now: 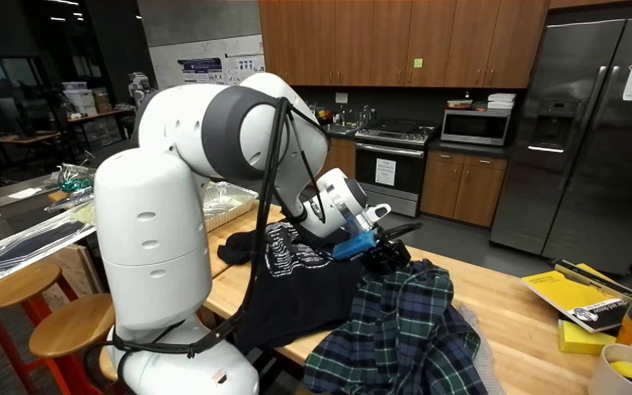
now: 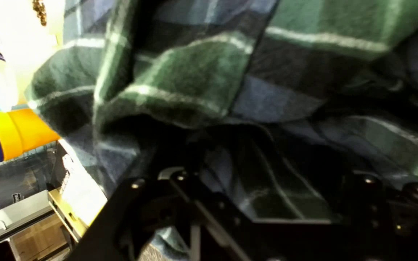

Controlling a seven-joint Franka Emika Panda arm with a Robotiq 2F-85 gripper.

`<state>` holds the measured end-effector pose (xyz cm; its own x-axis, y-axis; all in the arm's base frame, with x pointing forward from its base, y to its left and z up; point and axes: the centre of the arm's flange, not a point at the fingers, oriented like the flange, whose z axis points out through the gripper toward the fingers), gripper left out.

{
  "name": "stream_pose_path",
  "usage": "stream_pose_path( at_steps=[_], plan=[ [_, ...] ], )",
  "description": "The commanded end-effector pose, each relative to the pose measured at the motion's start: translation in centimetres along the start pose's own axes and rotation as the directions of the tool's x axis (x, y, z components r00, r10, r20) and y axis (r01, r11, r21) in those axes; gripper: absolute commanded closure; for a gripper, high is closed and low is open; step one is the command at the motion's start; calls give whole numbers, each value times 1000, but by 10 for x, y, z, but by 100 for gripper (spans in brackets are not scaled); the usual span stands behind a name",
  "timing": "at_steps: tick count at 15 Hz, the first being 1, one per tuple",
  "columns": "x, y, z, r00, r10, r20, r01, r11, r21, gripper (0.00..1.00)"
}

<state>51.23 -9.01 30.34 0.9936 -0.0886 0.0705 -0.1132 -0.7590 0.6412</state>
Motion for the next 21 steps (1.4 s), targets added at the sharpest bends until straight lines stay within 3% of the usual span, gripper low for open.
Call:
stream_pose_path(
  at_steps=[1, 7, 12, 21],
  plan=[
    [3, 0, 12, 998, -7, -60, 5, 999, -33, 55],
    [7, 0, -33, 983, -12, -182, 7, 1000, -25, 99],
    [23, 36, -75, 968, 60, -244, -57, 998, 22, 99],
    [40, 72, -182, 911, 121, -394, -130, 992, 5, 99]
  ],
)
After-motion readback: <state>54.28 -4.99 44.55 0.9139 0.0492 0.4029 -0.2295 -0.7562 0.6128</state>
